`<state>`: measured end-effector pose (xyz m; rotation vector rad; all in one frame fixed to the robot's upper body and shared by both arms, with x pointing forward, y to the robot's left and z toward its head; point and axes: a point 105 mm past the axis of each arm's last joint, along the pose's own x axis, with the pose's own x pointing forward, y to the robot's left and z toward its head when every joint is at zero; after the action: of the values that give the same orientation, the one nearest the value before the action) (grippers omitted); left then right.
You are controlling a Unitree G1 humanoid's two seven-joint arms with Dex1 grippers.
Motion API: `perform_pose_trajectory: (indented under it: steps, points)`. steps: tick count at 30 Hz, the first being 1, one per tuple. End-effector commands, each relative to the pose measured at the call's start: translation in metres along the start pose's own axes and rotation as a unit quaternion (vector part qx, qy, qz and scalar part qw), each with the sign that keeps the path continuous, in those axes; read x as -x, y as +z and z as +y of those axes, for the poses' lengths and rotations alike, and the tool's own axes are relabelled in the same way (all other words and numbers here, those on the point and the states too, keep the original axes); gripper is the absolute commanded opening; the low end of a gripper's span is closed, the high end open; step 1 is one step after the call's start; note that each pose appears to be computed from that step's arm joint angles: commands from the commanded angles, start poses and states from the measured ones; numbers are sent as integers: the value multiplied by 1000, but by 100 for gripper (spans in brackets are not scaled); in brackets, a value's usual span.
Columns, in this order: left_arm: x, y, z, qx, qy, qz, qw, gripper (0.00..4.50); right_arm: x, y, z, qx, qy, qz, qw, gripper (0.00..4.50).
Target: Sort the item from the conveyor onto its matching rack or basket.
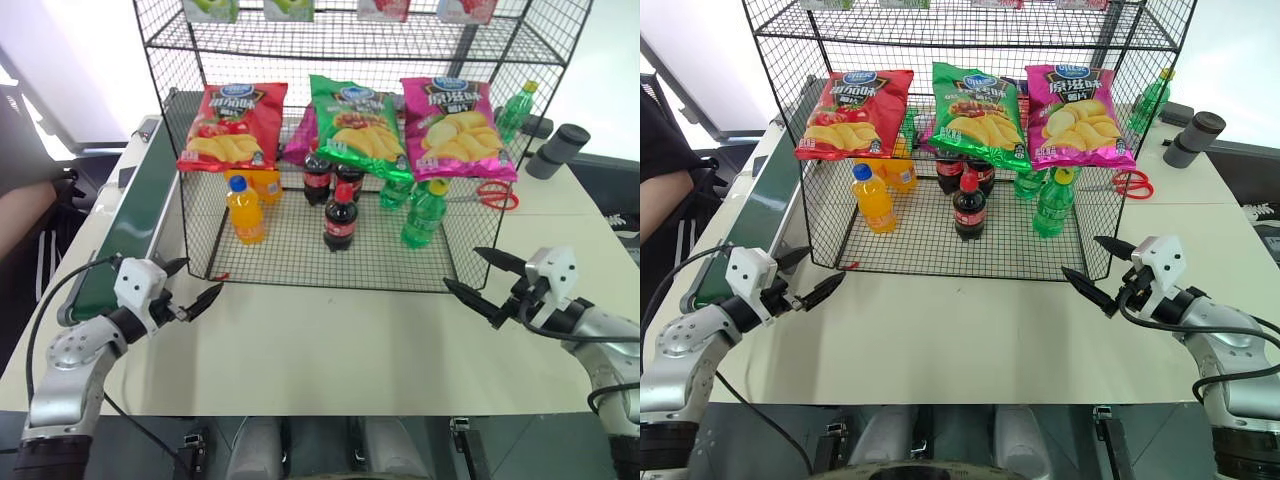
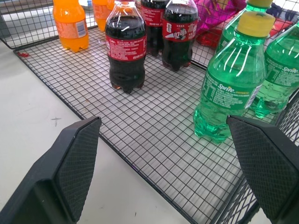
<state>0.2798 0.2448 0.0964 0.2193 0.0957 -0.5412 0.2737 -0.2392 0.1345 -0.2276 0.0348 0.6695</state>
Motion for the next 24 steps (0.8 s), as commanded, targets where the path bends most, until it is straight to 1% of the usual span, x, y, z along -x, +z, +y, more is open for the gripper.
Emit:
perform_pose_trajectory:
  steps: [1, 5, 24]
  points:
    - [6, 13, 6, -17, 14, -14, 1000, 450, -2, 7, -1, 10, 4, -12, 1000, 446]
    - [6, 16, 10, -26, 28, -12, 999, 450, -4, 7, -1, 10, 7, -12, 1000, 446]
    - [2, 19, 11, -25, 27, -9, 999, 450, -11, 5, -2, 9, 8, -14, 1000, 446]
